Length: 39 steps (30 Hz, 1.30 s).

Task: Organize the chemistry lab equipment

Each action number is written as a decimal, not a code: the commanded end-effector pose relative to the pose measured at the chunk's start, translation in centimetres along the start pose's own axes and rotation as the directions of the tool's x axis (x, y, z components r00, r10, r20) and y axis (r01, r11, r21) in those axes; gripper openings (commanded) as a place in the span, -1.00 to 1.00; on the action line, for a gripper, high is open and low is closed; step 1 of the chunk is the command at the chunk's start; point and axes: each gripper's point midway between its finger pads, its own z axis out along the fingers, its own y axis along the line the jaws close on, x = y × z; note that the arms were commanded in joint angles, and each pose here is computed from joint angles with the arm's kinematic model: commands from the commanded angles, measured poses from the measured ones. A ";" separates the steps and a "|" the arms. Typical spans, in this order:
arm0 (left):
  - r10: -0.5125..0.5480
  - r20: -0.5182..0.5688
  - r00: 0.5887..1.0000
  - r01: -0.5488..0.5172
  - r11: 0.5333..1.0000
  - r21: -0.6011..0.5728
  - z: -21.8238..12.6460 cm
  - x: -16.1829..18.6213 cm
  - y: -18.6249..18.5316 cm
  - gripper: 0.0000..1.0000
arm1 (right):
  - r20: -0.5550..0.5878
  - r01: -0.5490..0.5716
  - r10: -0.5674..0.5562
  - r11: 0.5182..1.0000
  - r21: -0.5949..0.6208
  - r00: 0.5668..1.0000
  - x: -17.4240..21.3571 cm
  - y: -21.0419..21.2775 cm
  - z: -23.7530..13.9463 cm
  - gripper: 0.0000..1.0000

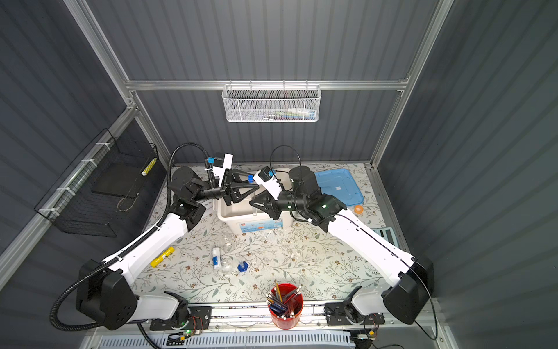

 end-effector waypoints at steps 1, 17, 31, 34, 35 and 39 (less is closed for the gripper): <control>0.039 -0.001 0.999 -0.039 0.999 0.034 0.4 -0.9 -0.6 -0.12 | 0.005 0.021 -0.021 1.000 -0.007 1.000 -0.8 0.2 0.2 -0.71; 0.038 -0.010 0.999 -0.038 0.998 0.049 0.6 -1.2 -1.1 -0.59 | -0.002 0.023 -0.023 1.000 -0.005 1.000 -0.6 0.0 0.7 -0.72; 0.052 -0.026 0.998 -0.051 0.999 0.016 0.4 -1.0 -0.9 -0.80 | -0.008 0.023 -0.023 1.000 0.008 1.000 -0.5 -0.2 0.7 -0.71; 0.062 -0.030 0.998 -0.063 0.998 -0.016 0.3 -1.0 -0.6 -0.86 | -0.008 0.023 -0.023 1.000 0.015 1.000 -0.5 -0.3 0.6 -0.69; 0.067 -0.032 0.997 -0.068 0.997 -0.026 0.2 -1.1 -0.6 -0.86 | -0.007 0.024 -0.024 1.000 0.017 1.000 -0.5 -0.3 0.6 -0.67; 0.097 -0.048 0.994 -0.100 0.993 -0.064 -0.2 -1.3 -0.6 -0.86 | -0.005 0.023 -0.022 0.999 0.033 1.000 -0.5 -0.5 0.5 -0.51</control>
